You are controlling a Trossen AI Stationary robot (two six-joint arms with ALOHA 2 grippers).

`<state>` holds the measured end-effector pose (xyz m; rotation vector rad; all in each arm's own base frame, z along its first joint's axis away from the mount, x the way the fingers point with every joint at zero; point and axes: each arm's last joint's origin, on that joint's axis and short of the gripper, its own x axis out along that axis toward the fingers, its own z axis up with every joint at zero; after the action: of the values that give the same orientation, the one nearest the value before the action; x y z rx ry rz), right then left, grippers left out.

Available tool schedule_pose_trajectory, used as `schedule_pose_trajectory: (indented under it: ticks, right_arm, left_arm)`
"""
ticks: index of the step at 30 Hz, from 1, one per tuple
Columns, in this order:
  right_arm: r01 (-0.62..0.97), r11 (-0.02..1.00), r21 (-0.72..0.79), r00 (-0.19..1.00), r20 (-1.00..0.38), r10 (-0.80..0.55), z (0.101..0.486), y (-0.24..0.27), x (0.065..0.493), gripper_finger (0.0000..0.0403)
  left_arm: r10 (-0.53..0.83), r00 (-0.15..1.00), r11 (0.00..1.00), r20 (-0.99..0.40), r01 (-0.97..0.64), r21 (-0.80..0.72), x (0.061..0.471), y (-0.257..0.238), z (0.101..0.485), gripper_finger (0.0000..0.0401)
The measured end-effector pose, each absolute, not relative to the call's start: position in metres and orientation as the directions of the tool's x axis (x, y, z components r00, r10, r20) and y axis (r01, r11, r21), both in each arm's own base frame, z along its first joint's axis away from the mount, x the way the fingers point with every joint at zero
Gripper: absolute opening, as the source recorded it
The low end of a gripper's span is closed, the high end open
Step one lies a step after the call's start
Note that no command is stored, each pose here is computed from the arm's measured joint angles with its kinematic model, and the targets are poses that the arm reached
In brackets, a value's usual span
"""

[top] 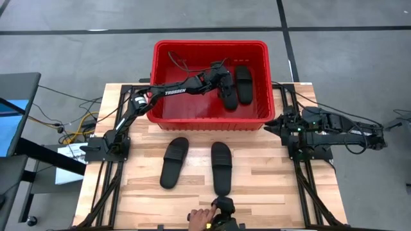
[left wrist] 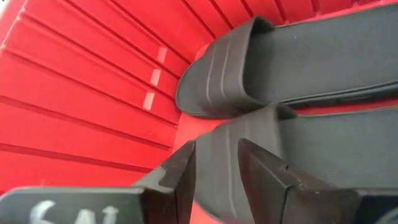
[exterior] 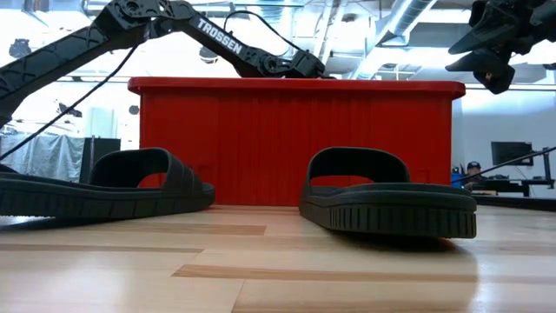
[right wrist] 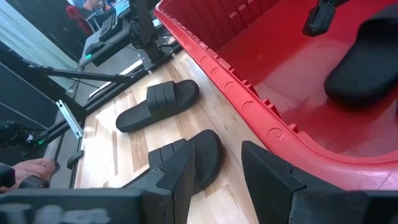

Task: Pick and place slides into bin
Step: Put the black slide into the red container

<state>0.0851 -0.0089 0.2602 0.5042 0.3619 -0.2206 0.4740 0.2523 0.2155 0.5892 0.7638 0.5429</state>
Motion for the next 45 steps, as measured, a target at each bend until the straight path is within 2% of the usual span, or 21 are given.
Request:
schedule_pose_trajectory:
  ticks: [4,10,15,20,24,29,32,36,40,45]
  right_arm:
    - [0.293,0.854,0.430,0.913,-0.390,-0.117,0.260,-0.009,0.085,0.0127]
    - [0.291,0.857,0.425,0.913,-0.390,-0.117,0.260,-0.009,0.085,0.0127]
    - [0.294,0.858,0.420,0.910,-0.399,-0.117,0.259,-0.009,0.085,0.0127]
    - [0.288,0.871,0.399,0.909,-0.401,-0.116,0.259,-0.009,0.085,0.0127]
    - [0.285,0.876,0.389,0.908,-0.404,-0.116,0.259,-0.009,0.085,0.0127]
    - [0.282,0.881,0.380,0.907,-0.404,-0.116,0.259,-0.009,0.085,0.0127]
    - [0.277,0.883,0.378,0.911,-0.396,-0.116,0.259,-0.009,0.085,0.0127]
    - [0.266,0.885,0.383,0.920,-0.374,-0.115,0.262,-0.009,0.086,0.0127]
    - [0.257,0.886,0.387,0.928,-0.353,-0.115,0.264,-0.009,0.087,0.0127]
    - [0.240,0.888,0.393,0.941,-0.317,-0.114,0.267,-0.009,0.088,0.0127]
  left_arm:
    - [0.697,0.550,0.656,-0.460,-0.230,0.719,0.474,0.251,0.216,0.0112]
    - [0.809,0.414,0.509,-0.418,-0.137,0.850,0.476,0.241,0.218,0.0112]
    - [0.830,0.370,0.478,-0.417,-0.089,0.874,0.479,0.235,0.242,0.0112]
    - [0.786,0.401,0.576,-0.471,-0.199,0.793,0.469,0.234,0.303,0.0112]
    - [0.746,0.470,0.647,-0.472,-0.341,0.682,0.440,0.225,0.343,0.0112]
    - [0.616,0.606,0.787,-0.503,-0.504,0.357,0.387,0.201,0.410,0.0112]
    - [0.507,0.684,0.851,-0.524,-0.492,0.181,0.361,0.184,0.437,0.0112]
    - [0.344,0.772,0.925,-0.535,-0.376,0.051,0.332,0.151,0.464,0.0112]
    - [0.243,0.762,0.951,-0.601,-0.311,-0.010,0.317,0.116,0.472,0.0112]
    - [0.212,0.760,0.960,-0.614,-0.281,-0.017,0.313,0.065,0.479,0.0112]
